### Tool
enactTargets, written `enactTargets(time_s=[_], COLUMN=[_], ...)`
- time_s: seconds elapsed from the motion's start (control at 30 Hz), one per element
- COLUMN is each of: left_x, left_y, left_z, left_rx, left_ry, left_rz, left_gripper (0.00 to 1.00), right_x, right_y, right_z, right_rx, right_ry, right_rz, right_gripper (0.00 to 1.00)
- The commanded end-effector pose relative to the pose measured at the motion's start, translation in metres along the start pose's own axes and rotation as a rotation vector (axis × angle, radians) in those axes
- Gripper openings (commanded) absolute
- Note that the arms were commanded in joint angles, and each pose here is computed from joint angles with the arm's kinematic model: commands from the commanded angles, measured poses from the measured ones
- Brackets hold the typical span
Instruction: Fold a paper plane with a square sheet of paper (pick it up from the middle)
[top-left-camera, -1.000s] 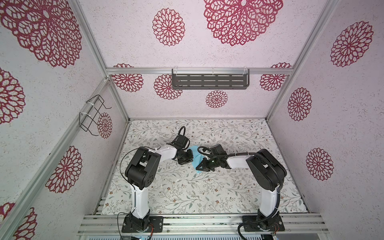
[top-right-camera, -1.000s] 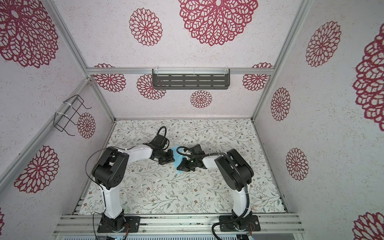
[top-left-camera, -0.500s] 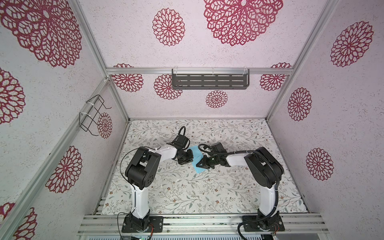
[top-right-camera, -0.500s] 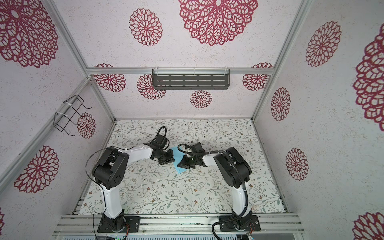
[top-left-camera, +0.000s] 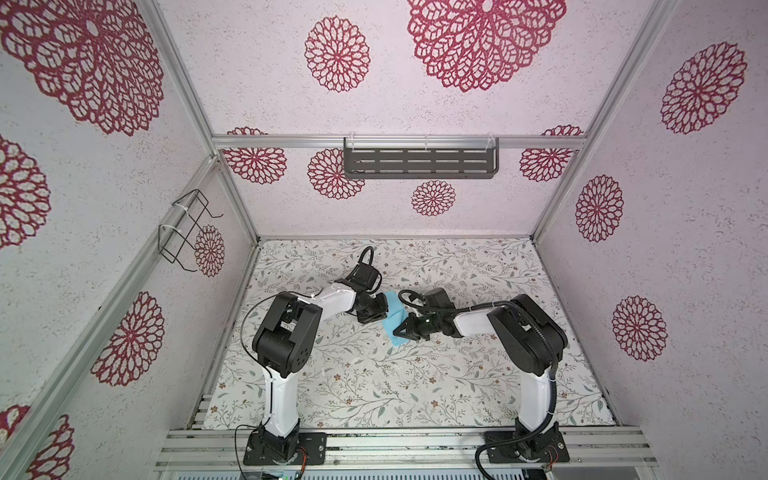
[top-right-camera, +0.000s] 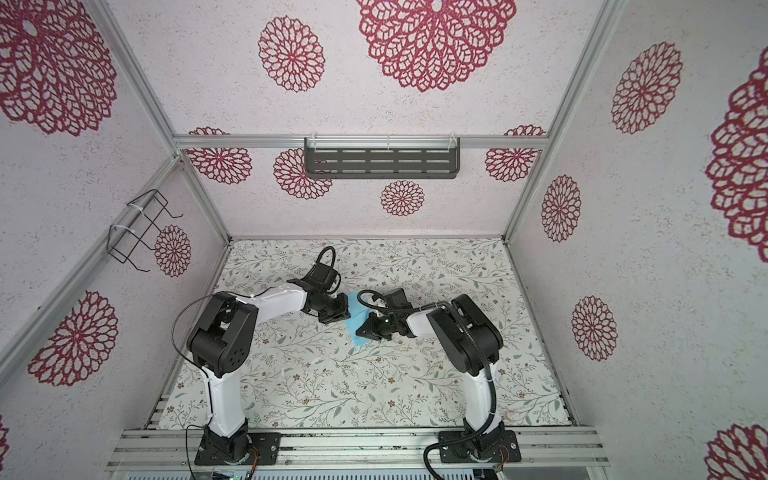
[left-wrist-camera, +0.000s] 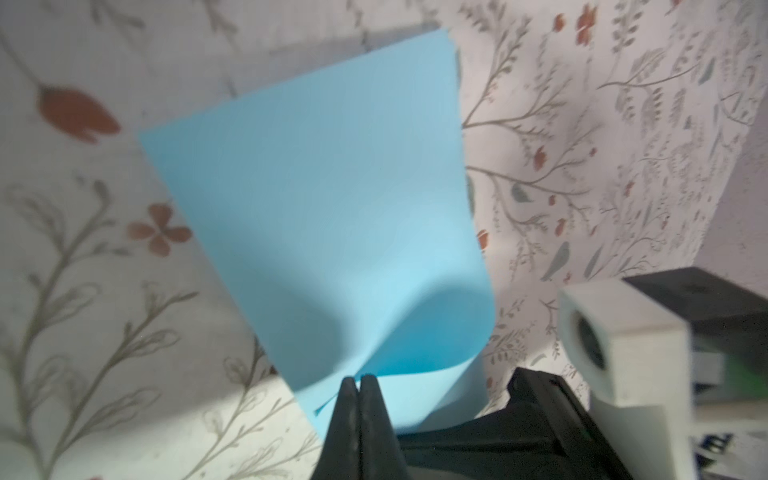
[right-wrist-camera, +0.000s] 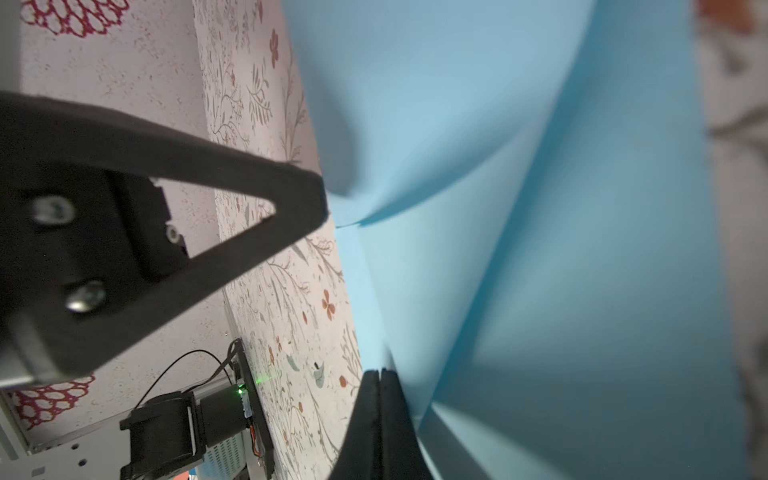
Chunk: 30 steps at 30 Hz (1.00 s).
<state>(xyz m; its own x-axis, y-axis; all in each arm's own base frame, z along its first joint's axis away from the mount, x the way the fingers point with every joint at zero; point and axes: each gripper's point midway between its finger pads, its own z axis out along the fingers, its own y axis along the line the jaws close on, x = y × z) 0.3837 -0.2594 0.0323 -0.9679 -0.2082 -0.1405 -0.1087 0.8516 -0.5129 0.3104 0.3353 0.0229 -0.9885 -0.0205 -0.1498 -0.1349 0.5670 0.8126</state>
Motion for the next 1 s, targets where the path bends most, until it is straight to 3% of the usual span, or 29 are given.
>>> enactTargets(time_s=[0.0, 0.23, 0.6, 0.97], left_x=[-0.007, 0.026, 0.072, 0.082], left_y=[-0.029, -0.02, -0.024, -0.013], left_z=[-0.03, -0.028, -0.016, 0.004], left_rx=[0.103, 0.154, 0.175, 0.12], left_ry=[-0.073, -0.047, -0.003, 0.038], left_rz=[0.002, -0.089, -0.087, -0.114], left_gripper=[0.11, 0.11, 0.06, 0.03], right_x=[0.007, 0.005, -0.008, -0.003], right_y=[-0.024, -0.023, -0.007, -0.006], right_z=[-0.004, -0.003, -0.002, 0.0], right_rx=[0.072, 0.048, -0.013, -0.021], right_ry=[-0.008, -0.037, -0.104, -0.085], right_rz=[0.096, 0.156, 0.184, 0.17], right_gripper=[0.02, 0.02, 0.02, 0.02])
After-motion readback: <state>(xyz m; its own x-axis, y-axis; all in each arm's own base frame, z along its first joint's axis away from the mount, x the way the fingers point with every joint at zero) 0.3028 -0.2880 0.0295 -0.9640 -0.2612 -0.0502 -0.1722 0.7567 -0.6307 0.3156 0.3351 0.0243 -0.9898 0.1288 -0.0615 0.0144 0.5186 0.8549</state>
